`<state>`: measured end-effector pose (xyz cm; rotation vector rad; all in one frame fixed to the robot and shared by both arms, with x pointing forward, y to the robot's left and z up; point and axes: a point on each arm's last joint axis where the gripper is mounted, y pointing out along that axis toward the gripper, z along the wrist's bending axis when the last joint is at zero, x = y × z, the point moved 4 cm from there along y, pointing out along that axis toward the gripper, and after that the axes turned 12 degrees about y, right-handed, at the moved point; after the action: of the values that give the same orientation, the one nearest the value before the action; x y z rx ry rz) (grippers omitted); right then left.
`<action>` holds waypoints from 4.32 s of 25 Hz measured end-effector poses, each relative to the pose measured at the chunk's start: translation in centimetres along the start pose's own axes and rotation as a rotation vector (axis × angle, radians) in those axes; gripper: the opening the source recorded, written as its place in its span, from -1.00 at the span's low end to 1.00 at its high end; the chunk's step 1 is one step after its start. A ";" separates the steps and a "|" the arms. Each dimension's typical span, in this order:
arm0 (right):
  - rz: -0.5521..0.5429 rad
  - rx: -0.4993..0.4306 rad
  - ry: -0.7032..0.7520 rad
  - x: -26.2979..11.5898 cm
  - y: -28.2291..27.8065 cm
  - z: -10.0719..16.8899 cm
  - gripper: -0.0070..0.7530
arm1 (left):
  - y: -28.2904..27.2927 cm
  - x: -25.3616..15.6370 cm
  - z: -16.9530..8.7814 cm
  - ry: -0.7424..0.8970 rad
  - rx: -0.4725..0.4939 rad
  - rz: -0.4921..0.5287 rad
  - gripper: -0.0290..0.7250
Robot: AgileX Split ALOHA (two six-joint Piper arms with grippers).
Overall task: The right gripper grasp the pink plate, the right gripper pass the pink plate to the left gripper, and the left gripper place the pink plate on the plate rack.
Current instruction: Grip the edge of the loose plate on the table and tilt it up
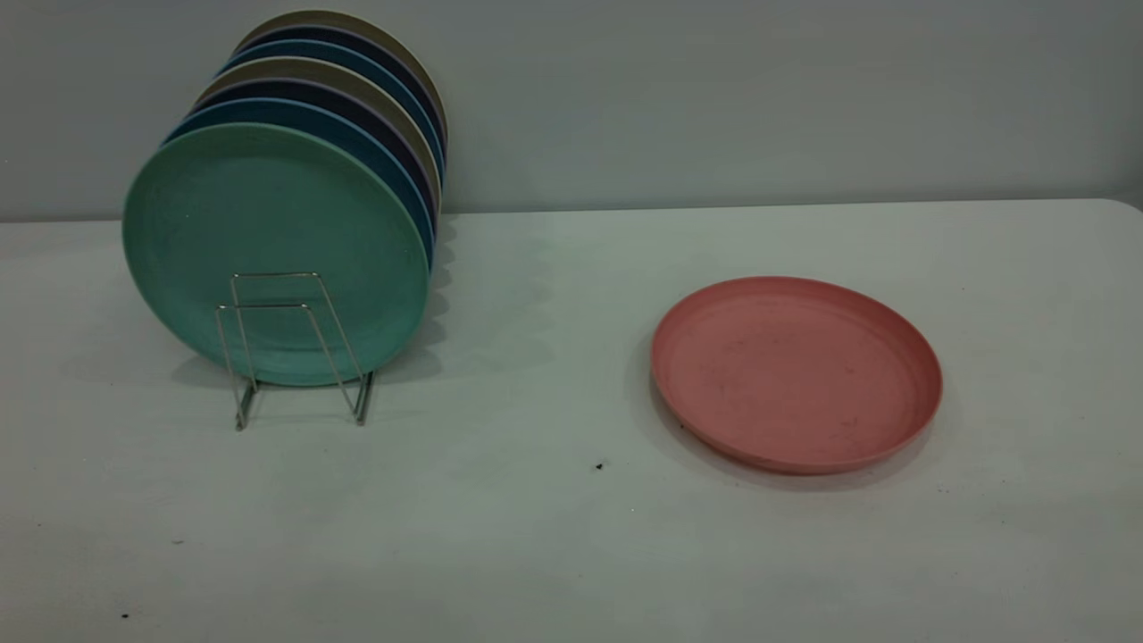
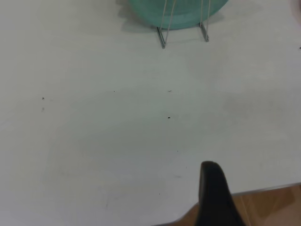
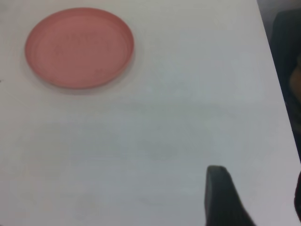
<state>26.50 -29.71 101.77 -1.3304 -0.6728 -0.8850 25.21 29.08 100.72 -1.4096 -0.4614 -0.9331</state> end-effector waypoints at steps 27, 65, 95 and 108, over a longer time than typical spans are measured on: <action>0.000 -0.001 0.000 0.0 0.0 0.0 0.03 | 0.0 0.0 0.0 0.000 0.000 0.000 0.33; 0.350 0.282 -0.029 8.1 14.6 5.3 0.03 | 12.9 10.7 -1.2 -0.069 -0.412 0.051 0.33; 0.706 0.372 0.282 2.6 42.4 -0.4 0.03 | 14.3 12.0 -1.2 -0.033 -0.465 0.090 0.28; 0.725 0.348 0.396 -0.3 46.6 -1.1 0.03 | 14.2 11.9 -1.3 -0.032 -0.473 0.094 0.28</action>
<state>65.86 -30.16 76.82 -0.9338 -0.0068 -0.3886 42.87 23.22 100.74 -1.8578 -0.1991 -0.9824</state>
